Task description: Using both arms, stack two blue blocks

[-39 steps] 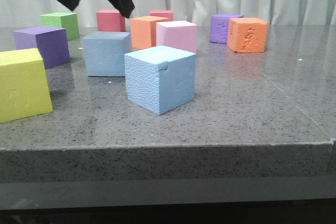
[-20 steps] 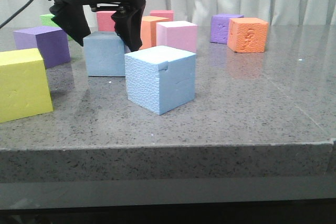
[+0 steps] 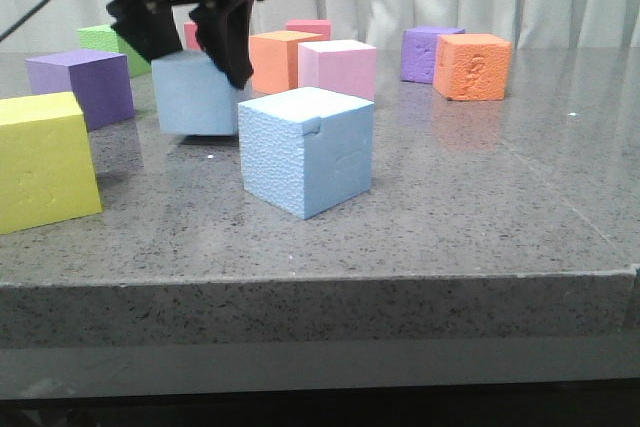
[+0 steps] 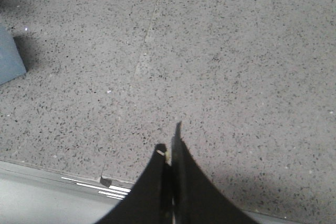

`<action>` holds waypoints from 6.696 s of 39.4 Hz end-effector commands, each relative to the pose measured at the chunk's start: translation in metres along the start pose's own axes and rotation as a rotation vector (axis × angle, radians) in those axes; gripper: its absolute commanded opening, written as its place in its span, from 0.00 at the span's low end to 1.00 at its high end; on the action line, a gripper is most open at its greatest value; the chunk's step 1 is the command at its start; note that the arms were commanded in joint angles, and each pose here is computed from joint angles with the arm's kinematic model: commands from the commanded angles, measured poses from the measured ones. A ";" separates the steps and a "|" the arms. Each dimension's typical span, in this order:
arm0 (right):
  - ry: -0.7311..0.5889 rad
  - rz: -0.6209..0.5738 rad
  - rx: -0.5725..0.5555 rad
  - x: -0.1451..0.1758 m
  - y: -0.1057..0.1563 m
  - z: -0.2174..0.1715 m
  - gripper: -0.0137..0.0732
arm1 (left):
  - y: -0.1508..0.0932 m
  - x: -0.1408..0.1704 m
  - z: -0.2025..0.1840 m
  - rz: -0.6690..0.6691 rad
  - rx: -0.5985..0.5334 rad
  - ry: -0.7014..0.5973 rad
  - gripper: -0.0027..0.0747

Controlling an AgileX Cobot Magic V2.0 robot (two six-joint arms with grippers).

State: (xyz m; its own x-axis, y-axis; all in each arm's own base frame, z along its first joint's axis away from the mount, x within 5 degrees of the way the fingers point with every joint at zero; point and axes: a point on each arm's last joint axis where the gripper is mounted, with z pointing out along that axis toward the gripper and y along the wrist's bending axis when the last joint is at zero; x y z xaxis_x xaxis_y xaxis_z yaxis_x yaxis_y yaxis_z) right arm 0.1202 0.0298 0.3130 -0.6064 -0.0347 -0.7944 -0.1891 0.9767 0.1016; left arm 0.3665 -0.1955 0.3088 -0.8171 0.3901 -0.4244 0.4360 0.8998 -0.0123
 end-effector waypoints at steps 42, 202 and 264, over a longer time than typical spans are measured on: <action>-0.102 -0.005 0.004 -0.013 0.000 -0.006 0.08 | -0.101 0.035 -0.123 0.208 0.185 -0.096 0.42; -0.094 -0.004 0.004 -0.013 0.000 -0.006 0.08 | -0.078 0.079 -0.186 0.219 0.262 -0.814 0.01; -0.094 -0.004 0.004 -0.013 0.000 -0.006 0.08 | 0.012 0.355 -0.198 0.155 0.343 -1.258 0.01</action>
State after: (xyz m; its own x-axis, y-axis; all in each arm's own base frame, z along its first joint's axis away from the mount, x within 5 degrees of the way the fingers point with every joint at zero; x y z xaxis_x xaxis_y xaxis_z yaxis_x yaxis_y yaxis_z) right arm 0.1202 0.0298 0.3130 -0.6064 -0.0347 -0.7944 -0.1891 0.9767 0.1016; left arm 0.0086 -0.0090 0.3225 0.0186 -0.0595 -0.9981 0.7081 0.7055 -0.0289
